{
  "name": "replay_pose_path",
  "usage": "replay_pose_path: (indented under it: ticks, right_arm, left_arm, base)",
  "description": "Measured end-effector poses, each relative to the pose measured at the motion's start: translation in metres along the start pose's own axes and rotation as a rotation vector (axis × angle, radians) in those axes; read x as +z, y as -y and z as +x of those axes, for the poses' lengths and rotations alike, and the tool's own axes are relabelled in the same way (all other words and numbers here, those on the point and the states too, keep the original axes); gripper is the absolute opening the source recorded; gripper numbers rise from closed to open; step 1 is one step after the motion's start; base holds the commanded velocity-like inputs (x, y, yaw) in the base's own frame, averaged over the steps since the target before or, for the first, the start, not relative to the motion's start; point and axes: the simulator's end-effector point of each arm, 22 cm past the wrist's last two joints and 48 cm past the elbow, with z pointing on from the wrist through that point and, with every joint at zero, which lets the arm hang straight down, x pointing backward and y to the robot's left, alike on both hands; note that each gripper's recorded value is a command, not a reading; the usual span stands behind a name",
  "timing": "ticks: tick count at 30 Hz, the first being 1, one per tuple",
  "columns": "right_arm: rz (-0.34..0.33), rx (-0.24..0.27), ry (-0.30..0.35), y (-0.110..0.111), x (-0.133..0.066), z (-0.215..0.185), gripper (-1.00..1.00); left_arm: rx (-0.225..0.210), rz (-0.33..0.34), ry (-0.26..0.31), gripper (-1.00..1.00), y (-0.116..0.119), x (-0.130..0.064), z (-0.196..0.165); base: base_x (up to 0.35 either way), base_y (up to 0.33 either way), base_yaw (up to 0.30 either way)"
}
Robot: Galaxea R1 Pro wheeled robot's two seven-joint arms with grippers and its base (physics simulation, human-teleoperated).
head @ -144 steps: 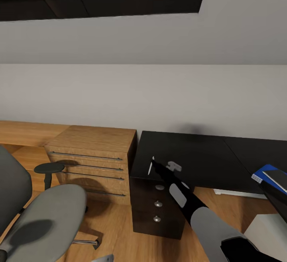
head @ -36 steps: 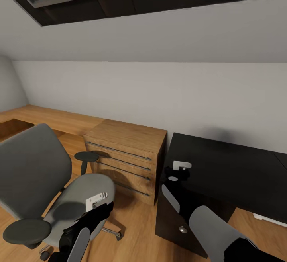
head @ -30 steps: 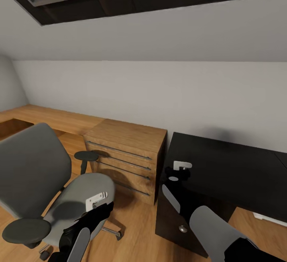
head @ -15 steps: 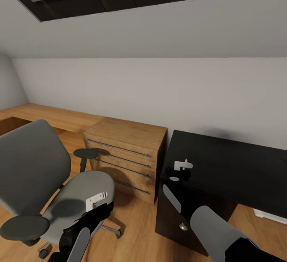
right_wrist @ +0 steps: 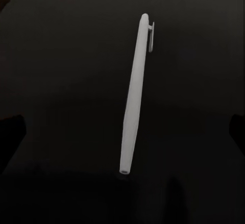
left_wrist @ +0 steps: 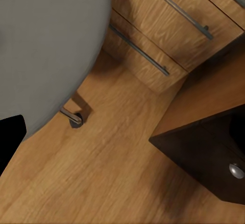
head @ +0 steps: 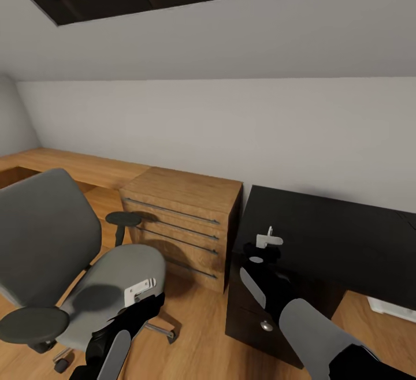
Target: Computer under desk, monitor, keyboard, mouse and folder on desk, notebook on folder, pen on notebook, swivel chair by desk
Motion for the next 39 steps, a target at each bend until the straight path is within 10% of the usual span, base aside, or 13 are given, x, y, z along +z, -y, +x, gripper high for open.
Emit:
replay_pose_path:
  ticks: [39]
  right_arm:
    - [-0.081, 0.081, -0.035, -0.004, 0.015, 0.019, 1.00]
  left_arm:
    - [0.006, -0.007, -0.022, 1.00, -0.009, 0.005, 0.022]
  base:
    - [0.022, 0.000, 0.000]
